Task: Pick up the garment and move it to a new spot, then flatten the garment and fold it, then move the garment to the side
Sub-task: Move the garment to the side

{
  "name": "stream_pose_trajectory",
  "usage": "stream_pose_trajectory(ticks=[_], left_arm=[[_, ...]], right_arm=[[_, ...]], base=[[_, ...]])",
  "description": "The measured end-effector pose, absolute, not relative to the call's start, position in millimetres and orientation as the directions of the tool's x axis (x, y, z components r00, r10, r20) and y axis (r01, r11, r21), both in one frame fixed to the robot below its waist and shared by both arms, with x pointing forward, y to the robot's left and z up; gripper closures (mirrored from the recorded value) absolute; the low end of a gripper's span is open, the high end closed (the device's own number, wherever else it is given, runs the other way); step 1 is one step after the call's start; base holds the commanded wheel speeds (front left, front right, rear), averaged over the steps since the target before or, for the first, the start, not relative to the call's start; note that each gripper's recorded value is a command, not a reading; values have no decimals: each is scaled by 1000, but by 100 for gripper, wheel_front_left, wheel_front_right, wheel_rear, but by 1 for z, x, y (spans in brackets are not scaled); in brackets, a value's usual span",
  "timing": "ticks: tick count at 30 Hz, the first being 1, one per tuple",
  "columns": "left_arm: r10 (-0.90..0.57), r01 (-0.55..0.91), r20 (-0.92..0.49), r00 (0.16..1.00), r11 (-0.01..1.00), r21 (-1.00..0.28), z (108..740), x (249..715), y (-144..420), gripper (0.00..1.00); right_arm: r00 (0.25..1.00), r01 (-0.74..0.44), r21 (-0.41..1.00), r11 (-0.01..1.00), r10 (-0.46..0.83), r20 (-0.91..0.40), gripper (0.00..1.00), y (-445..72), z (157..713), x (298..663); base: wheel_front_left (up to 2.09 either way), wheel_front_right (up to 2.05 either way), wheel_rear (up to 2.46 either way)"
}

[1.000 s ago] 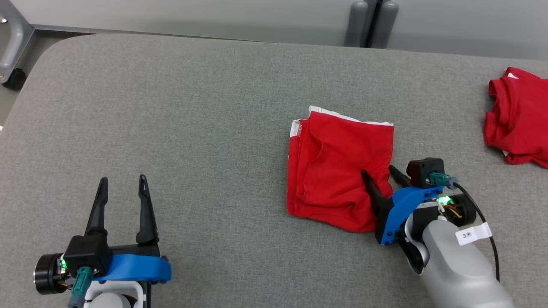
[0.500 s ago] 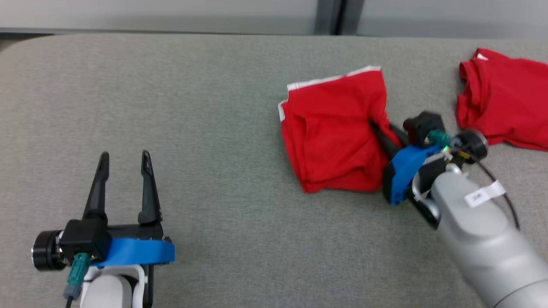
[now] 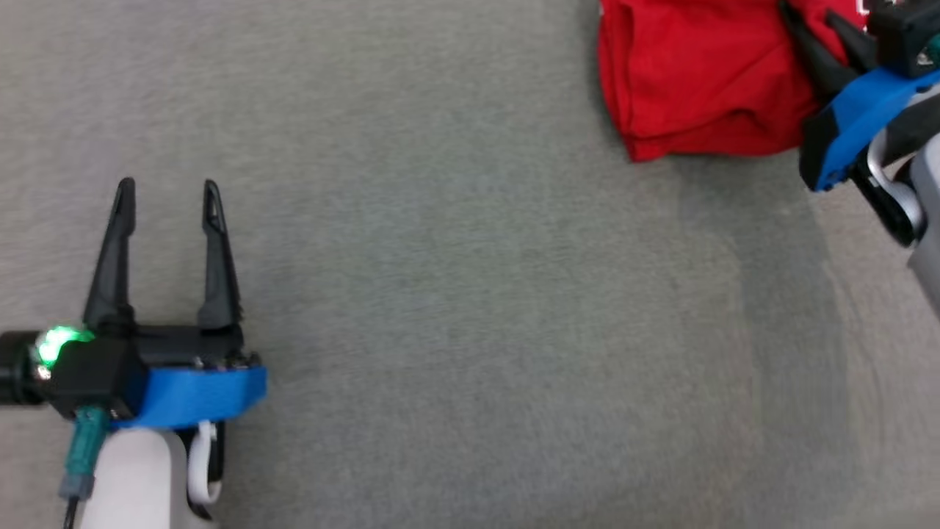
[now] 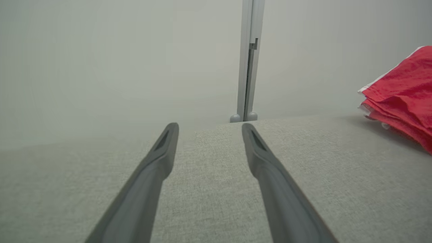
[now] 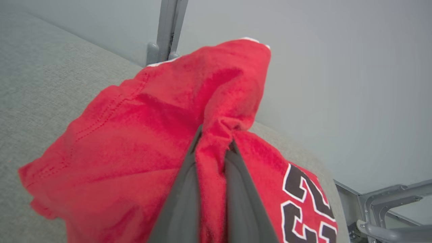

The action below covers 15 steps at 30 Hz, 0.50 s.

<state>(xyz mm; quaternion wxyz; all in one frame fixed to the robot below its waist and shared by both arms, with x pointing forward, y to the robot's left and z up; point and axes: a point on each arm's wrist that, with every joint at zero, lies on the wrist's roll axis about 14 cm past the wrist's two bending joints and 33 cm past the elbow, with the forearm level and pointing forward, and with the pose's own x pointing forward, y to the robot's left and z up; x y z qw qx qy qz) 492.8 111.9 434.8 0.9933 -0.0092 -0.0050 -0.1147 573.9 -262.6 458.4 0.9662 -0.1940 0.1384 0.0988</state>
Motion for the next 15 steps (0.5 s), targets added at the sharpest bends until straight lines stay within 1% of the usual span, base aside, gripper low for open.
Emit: stream_pose_trajectory(ticks=[3, 8, 11, 15], left_arm=[[-274, 275, 22, 961, 961, -16, 427, 504, 96, 0], [-331, 331, 32, 943, 943, -12, 416, 515, 78, 0], [-350, 350, 40, 936, 937, -5, 416, 519, 73, 0], [-356, 356, 31, 934, 934, 2, 413, 520, 75, 0]], right_arm=[[948, -191, -361, 913, 77, -307, 100, -293, 462, 571], [944, -121, -423, 898, -27, -328, 100, -343, 469, 565], [935, -100, -447, 889, -70, -348, 100, -359, 469, 565], [919, -75, -442, 894, -110, -378, 100, -371, 463, 568]], base=[[0, 0, 0], [0, 0, 0], [0, 0, 0], [0, 0, 0]])
